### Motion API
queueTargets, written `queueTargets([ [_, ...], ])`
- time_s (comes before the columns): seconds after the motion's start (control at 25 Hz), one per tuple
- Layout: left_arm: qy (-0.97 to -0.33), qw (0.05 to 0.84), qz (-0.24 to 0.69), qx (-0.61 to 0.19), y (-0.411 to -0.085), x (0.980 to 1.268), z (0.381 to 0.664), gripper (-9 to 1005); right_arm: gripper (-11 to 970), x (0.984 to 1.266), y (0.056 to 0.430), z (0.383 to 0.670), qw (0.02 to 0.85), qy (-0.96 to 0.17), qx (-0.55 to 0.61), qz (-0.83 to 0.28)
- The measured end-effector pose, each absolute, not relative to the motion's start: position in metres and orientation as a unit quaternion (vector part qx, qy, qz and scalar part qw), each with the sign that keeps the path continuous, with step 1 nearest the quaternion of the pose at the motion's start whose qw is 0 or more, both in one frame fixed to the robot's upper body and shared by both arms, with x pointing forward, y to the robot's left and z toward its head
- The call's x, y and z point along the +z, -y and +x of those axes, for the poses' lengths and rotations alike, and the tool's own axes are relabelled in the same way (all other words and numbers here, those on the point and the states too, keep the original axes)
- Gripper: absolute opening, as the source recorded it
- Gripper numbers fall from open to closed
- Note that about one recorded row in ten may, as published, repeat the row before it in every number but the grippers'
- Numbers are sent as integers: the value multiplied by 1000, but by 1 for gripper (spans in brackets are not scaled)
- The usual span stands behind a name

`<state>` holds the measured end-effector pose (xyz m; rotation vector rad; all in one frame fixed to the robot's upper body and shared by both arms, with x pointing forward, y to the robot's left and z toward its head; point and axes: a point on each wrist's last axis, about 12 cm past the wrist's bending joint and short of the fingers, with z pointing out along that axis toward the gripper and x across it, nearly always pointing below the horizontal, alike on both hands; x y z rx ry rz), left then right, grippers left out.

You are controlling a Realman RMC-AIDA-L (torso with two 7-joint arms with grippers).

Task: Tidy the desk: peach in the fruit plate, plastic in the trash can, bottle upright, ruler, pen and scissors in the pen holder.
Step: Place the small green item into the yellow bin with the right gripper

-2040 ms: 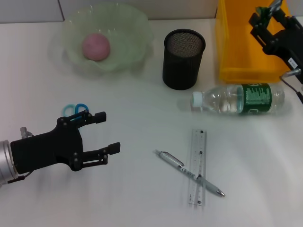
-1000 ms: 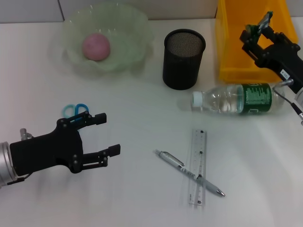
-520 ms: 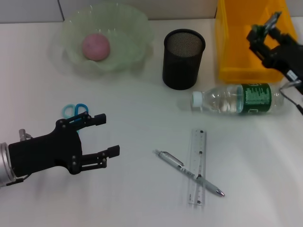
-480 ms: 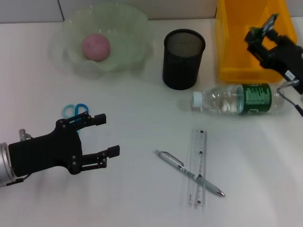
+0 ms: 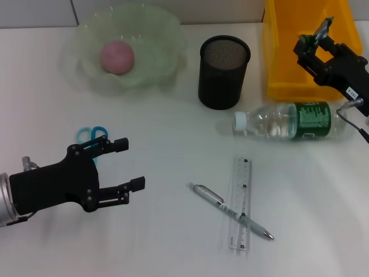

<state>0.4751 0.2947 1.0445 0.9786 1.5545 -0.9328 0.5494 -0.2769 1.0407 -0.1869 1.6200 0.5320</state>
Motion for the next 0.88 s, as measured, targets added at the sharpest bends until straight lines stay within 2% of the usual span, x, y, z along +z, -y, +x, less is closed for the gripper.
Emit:
queueTargets([
  [0.4,-647,515,408,-387,-295,1045,476,845,689,1046,280,550,649,-713,249,-91],
  [0.56,-647,515,409,-386,-294,1045,477,845,688,1048,287,549,663,-710,219,-90],
  [0.72,-648,515,408,-385,-295,1044,476,845,687,1051,285,542,671,-696,224,-127],
  [0.88,-647,516,408,-385,-294,1044,476,845,684,1064,301,546,663,-695,232,-154],
])
